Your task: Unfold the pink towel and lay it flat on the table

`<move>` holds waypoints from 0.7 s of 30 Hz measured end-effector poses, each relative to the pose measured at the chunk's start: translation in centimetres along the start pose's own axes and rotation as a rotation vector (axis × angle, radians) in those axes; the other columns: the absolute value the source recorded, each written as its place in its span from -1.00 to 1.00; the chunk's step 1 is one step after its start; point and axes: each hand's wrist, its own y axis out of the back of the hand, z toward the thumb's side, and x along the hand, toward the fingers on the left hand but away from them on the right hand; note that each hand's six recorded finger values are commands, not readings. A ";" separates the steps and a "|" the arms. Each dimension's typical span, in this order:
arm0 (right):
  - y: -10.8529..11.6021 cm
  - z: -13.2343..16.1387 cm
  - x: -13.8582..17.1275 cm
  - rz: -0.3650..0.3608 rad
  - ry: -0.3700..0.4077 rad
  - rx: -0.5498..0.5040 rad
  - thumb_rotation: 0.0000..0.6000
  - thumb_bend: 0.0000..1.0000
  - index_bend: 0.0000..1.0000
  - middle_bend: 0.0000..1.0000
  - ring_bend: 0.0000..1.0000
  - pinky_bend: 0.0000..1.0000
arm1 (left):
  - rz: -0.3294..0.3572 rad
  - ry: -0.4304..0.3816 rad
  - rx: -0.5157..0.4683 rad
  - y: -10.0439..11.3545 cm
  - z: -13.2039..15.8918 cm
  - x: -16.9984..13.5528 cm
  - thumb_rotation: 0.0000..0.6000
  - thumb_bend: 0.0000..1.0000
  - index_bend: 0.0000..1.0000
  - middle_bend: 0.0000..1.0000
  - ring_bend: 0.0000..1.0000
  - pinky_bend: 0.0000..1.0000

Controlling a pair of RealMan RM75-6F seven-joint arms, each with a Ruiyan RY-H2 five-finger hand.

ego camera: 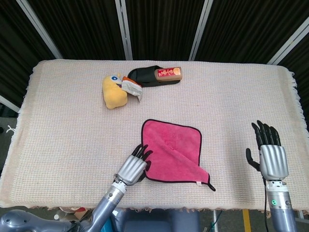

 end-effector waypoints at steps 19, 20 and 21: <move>-0.2 -0.1 0.0 0.004 -0.003 0.001 1.00 -0.06 -0.98 -0.90 -1.00 -0.88 | -0.013 -0.027 -0.005 0.2 -0.5 -1.9 1.00 -0.10 0.30 -0.70 -0.96 -0.95; -0.2 -0.1 0.0 0.005 -0.003 0.001 1.00 -0.06 -0.98 -0.90 -1.00 -0.88 | -0.015 -0.027 -0.004 0.2 -0.6 -2.0 1.00 -0.10 0.30 -0.70 -0.96 -0.95; -0.2 0.0 0.0 0.004 -0.002 0.000 1.00 -0.06 -0.98 -0.90 -1.00 -0.88 | -0.017 -0.027 -0.003 0.2 -0.7 -2.0 1.00 -0.10 0.30 -0.70 -0.96 -0.95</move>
